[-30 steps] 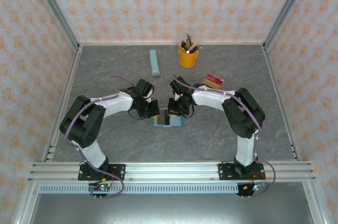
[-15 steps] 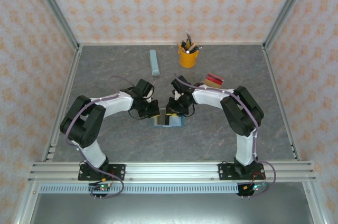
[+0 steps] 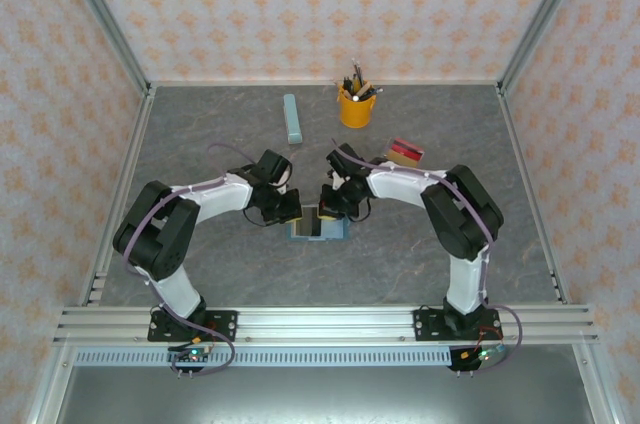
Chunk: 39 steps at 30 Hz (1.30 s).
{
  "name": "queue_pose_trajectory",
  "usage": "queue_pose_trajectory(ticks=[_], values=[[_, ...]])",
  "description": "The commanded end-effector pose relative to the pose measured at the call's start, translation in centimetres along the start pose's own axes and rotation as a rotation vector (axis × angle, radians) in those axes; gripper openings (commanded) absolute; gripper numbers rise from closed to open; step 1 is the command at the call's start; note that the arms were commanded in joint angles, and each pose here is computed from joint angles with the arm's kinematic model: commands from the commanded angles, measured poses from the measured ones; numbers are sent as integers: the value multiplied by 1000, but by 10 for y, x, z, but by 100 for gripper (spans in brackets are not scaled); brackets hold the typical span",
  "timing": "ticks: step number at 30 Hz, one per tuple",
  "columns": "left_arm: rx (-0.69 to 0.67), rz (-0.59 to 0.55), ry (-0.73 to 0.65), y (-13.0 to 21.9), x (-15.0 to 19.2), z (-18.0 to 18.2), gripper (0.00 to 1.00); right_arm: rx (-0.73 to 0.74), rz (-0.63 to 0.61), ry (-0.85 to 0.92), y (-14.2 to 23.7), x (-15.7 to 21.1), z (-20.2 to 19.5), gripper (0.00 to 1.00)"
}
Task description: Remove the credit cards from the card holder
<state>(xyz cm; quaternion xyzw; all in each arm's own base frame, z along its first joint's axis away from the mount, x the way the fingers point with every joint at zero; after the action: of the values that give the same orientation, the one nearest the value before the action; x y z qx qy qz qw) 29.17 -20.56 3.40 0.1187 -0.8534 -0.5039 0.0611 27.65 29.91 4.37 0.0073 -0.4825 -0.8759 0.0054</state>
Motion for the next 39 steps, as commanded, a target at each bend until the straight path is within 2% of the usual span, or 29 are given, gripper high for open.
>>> queue_pose_trajectory(ticks=[1, 9, 17, 22, 27, 33, 35, 39], values=[[-101, -6, -8, 0, 4, 20, 12, 34, -57, 24, 20, 1, -10, 0], [105, -62, -36, 35, -11, -27, 29, -76, -130, 101, 52, 0, 9, 0], [384, -91, -31, 71, -17, -52, 56, -234, -198, 184, 87, 0, 37, 0], [601, -100, -56, 95, -15, -77, 75, -396, -243, 217, 117, -8, 59, 0], [724, -125, -111, 121, -13, -98, 83, -564, -266, 261, 149, -14, 82, 0], [834, -165, -161, 150, -15, -121, 84, -670, -258, 290, 167, -14, 98, 0], [845, -171, -167, 154, -17, -125, 82, -691, -255, 293, 170, -14, 101, 0], [857, -177, -158, 157, -20, -128, 63, -706, -264, 298, 175, -16, 104, 0]])
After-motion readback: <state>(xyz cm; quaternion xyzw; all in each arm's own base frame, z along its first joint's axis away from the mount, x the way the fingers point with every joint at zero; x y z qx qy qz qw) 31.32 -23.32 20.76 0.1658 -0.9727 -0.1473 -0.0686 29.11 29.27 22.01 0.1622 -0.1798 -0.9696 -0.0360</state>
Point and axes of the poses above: each hand's point on the last joint's axis, 136 mm out from that joint toward the fingers, its own y axis back along the fingers, its own z axis along the line the jaws close on, x = y × z, the point moved 1 cm from there along y, back along the fingers, and after that the axes turned 2 degrees about y, right-handed, at the moved point
